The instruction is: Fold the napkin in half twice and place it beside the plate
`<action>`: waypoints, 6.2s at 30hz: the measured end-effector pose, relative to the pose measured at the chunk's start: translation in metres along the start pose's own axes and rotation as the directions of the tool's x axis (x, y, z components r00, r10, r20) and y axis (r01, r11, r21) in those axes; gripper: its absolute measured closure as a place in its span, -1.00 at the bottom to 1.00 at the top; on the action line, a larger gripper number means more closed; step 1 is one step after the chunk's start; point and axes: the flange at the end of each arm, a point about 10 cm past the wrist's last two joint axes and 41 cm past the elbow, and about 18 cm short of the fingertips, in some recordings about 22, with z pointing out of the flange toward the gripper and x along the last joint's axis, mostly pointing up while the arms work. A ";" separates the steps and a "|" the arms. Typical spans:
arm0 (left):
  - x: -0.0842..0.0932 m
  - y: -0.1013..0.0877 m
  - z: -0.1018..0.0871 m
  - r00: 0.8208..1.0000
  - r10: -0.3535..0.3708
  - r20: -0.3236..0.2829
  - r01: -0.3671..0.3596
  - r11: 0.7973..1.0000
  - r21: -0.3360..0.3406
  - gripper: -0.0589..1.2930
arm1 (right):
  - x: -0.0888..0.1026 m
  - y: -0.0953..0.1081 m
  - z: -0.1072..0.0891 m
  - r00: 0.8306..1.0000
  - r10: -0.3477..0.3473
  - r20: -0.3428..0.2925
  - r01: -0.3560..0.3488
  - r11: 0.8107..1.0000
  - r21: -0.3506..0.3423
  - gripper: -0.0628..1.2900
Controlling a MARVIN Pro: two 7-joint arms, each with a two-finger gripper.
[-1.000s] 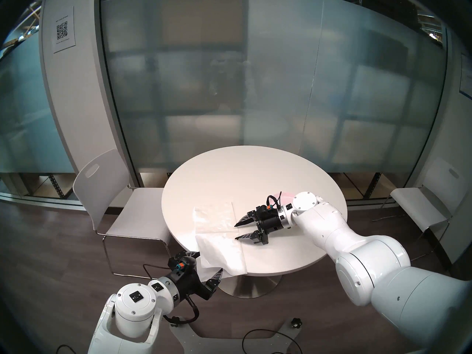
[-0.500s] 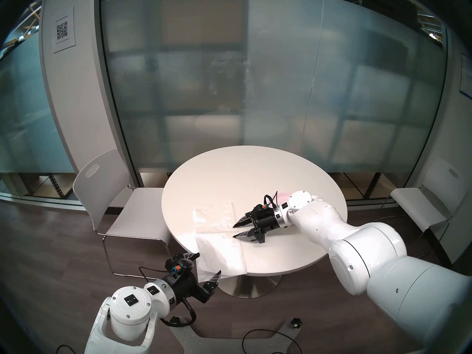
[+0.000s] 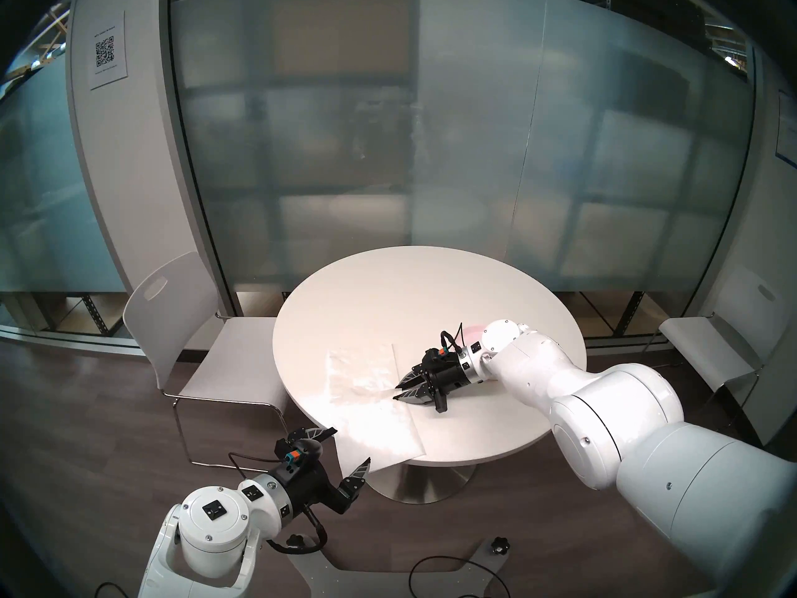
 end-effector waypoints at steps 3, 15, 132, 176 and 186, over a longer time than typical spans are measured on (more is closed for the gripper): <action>-0.001 -0.001 -0.001 1.000 0.000 -0.001 0.000 1.000 0.001 -0.91 | 0.000 0.000 0.000 1.000 -0.015 0.001 0.015 1.000 -0.001 0.28; -0.002 -0.002 -0.003 1.000 0.003 -0.009 -0.003 1.000 0.009 -0.91 | 0.000 0.001 -0.001 0.999 -0.043 -0.008 0.043 0.999 -0.013 0.80; -0.021 -0.049 -0.002 0.999 0.016 -0.030 -0.008 0.969 0.249 -0.91 | 0.054 0.057 -0.116 0.737 0.187 -0.650 -0.373 0.914 -0.160 0.94; -0.061 -0.041 0.001 0.997 -0.082 0.015 0.075 0.962 0.261 -0.91 | -0.057 -0.057 -0.022 0.727 0.525 -0.443 -0.563 0.825 0.054 0.94; -0.067 -0.039 0.000 0.996 -0.089 0.019 0.081 0.961 0.263 -0.91 | -0.063 -0.059 -0.029 0.752 0.497 -0.432 -0.540 0.841 0.029 0.94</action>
